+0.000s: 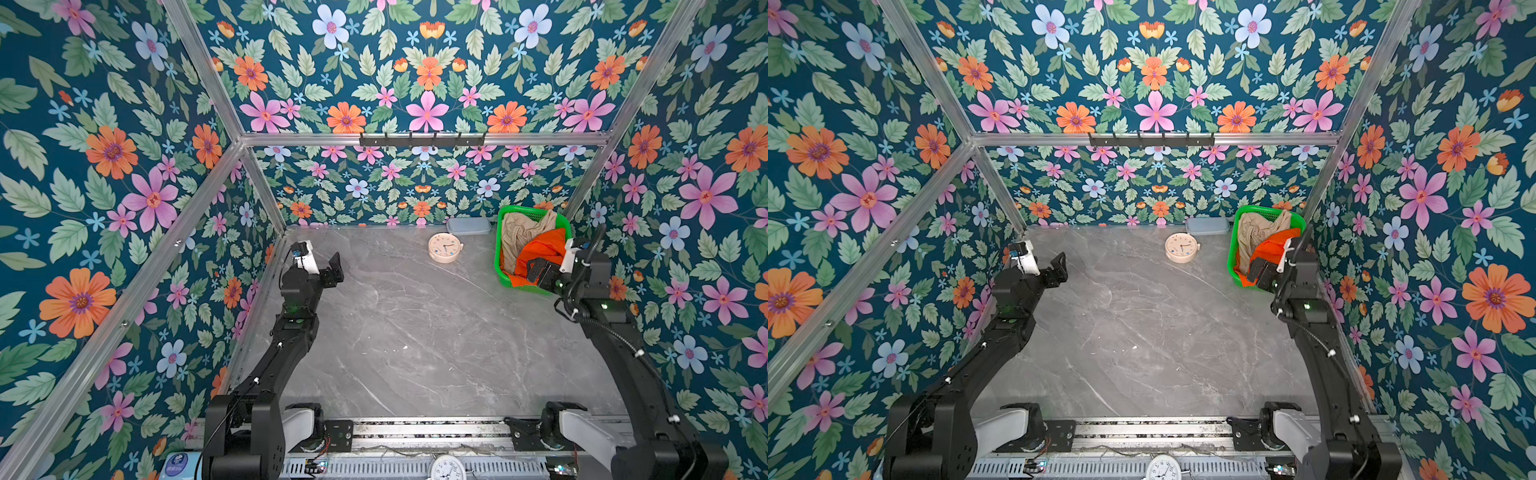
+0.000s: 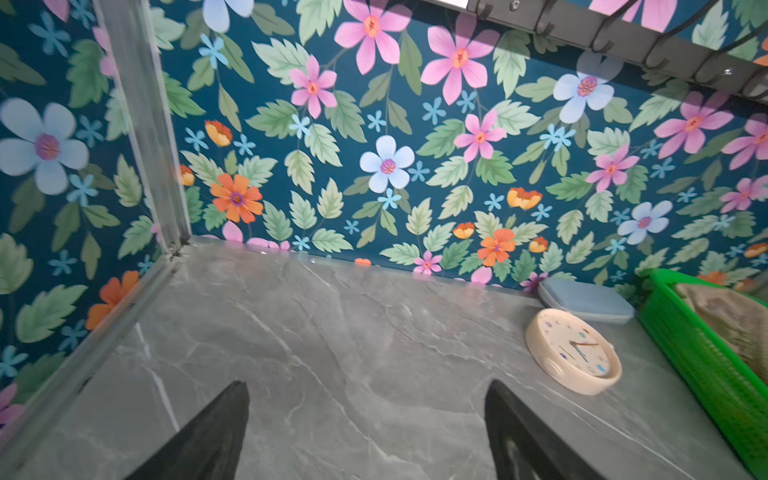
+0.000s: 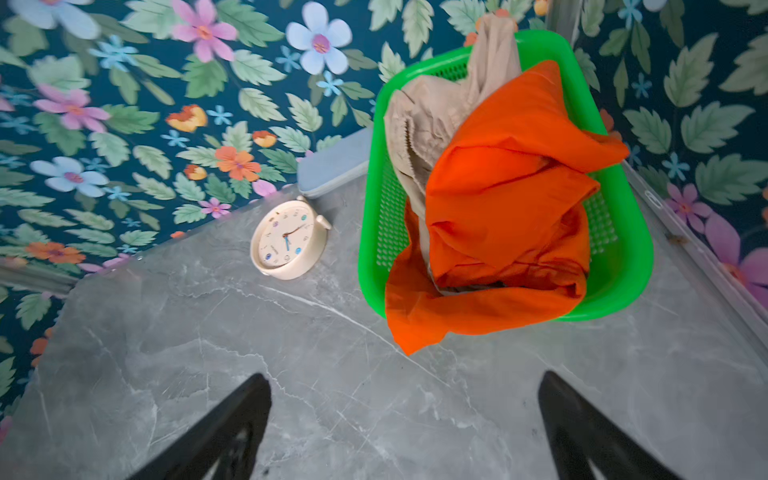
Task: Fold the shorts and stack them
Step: 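Reach the right gripper into the green basket and grasp the orange shorts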
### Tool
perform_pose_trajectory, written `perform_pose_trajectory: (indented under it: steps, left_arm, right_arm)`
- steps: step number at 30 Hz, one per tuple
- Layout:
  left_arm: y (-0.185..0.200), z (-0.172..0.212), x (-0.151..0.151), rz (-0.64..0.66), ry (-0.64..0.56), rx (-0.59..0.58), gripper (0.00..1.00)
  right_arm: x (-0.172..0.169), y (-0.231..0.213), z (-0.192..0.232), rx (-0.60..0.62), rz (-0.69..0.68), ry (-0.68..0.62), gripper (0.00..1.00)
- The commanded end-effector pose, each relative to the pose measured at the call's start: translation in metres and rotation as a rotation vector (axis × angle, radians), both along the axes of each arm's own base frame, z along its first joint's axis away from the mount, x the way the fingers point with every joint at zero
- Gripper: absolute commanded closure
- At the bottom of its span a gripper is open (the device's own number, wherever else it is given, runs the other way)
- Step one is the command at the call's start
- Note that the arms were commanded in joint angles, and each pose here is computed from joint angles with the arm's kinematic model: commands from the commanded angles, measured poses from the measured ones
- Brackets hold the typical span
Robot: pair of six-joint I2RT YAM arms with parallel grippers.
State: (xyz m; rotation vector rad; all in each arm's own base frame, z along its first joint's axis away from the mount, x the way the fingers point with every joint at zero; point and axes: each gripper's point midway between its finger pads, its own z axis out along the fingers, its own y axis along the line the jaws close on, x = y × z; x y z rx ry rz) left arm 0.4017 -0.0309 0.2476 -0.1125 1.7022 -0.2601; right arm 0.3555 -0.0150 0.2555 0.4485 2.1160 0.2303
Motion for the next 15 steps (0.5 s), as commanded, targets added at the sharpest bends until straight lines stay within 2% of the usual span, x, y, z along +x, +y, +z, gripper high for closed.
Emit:
perform_pose_trajectory:
  steps: [1,7,11,15]
  left_arm:
    - [-0.011,-0.016,0.001,-0.052,0.067,-0.061,0.1]
    - [-0.012,-0.029,0.01,-0.053,0.105,-0.058,0.11]
    - [-0.013,-0.038,0.017,-0.052,0.124,-0.07,0.1]
    - [-0.016,-0.049,0.024,-0.061,0.152,-0.085,0.11]
  right_arm:
    - [-0.011,-0.022,-0.036,0.031,-0.123,0.261,0.01]
    - [0.036,-0.046,-0.061,-0.006,-0.15,0.443,0.01]
    - [0.075,-0.049,-0.086,-0.004,-0.115,0.505,0.01]
    - [0.097,-0.068,-0.111,-0.064,-0.17,0.582,0.01]
